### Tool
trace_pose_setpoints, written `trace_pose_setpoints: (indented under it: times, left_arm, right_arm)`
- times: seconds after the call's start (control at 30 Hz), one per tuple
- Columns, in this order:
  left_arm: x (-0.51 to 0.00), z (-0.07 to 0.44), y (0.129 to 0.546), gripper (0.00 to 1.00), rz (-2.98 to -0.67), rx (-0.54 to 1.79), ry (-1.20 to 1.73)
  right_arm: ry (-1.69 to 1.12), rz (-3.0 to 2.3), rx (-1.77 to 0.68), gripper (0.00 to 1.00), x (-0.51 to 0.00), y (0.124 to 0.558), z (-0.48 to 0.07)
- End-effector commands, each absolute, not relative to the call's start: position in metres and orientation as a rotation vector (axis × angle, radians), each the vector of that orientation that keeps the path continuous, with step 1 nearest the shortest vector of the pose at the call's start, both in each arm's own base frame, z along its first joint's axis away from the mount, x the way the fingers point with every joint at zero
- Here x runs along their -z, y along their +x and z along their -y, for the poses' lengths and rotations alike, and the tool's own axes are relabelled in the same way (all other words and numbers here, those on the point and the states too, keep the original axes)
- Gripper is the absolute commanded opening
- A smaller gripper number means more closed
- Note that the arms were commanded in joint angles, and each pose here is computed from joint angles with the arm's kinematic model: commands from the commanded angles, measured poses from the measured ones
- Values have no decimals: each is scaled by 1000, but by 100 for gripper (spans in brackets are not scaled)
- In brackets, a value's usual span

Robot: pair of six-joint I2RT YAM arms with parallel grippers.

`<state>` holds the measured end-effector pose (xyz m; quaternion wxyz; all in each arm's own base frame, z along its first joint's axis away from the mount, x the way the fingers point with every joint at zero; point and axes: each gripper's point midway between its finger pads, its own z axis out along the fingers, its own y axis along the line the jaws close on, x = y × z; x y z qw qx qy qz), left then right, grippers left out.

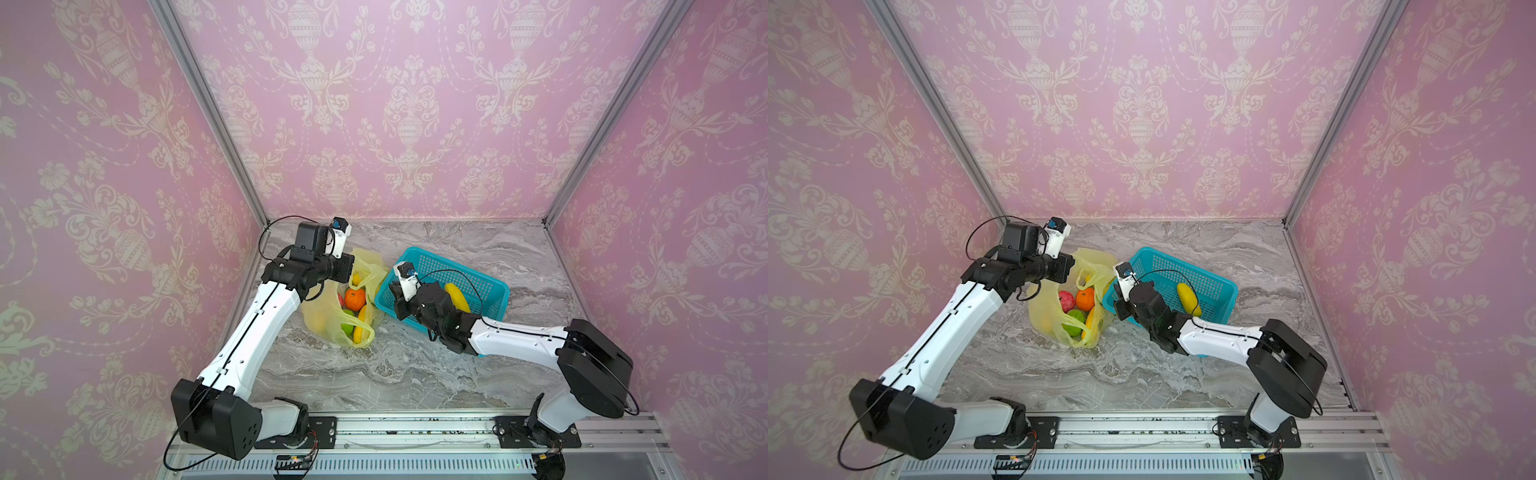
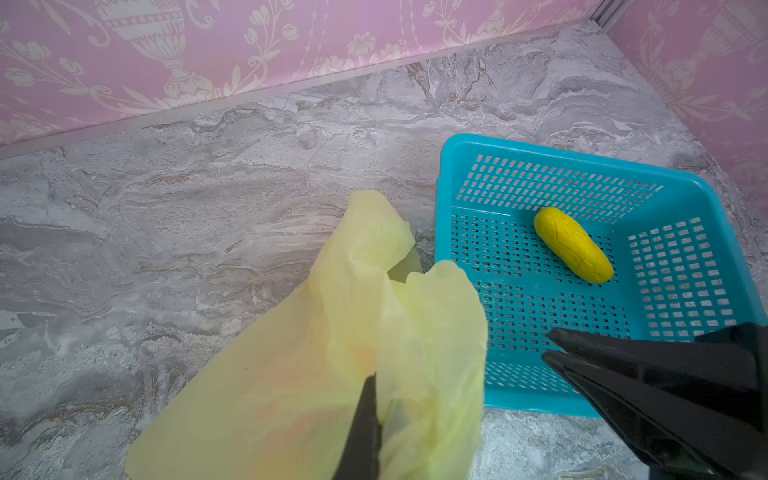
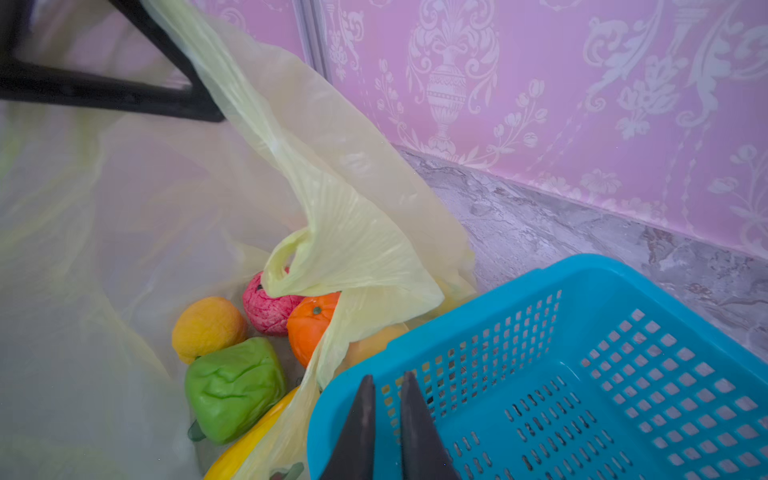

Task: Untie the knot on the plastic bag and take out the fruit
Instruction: 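Return the right gripper to the bag mouth while the left gripper lifts the handle, then lower the right gripper into the bag and grasp the green pear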

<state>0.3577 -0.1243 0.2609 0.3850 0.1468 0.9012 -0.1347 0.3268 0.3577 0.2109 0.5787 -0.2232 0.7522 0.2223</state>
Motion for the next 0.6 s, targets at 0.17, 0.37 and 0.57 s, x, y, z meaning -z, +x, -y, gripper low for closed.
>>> trace_pose_setpoints:
  times: [0.17, 0.37, 0.57]
  left_arm:
    - [-268, 130, 351, 0, -2266, 376, 422]
    - [-275, 133, 348, 0, -2243, 405, 426]
    - [-275, 133, 347, 0, -2242, 407, 423]
  right_arm:
    - [-750, -1702, -679, 29, -201, 268, -447]
    - [-783, -1855, -681, 29, -143, 276, -478]
    - [-799, -1929, -671, 44, -125, 282, -493]
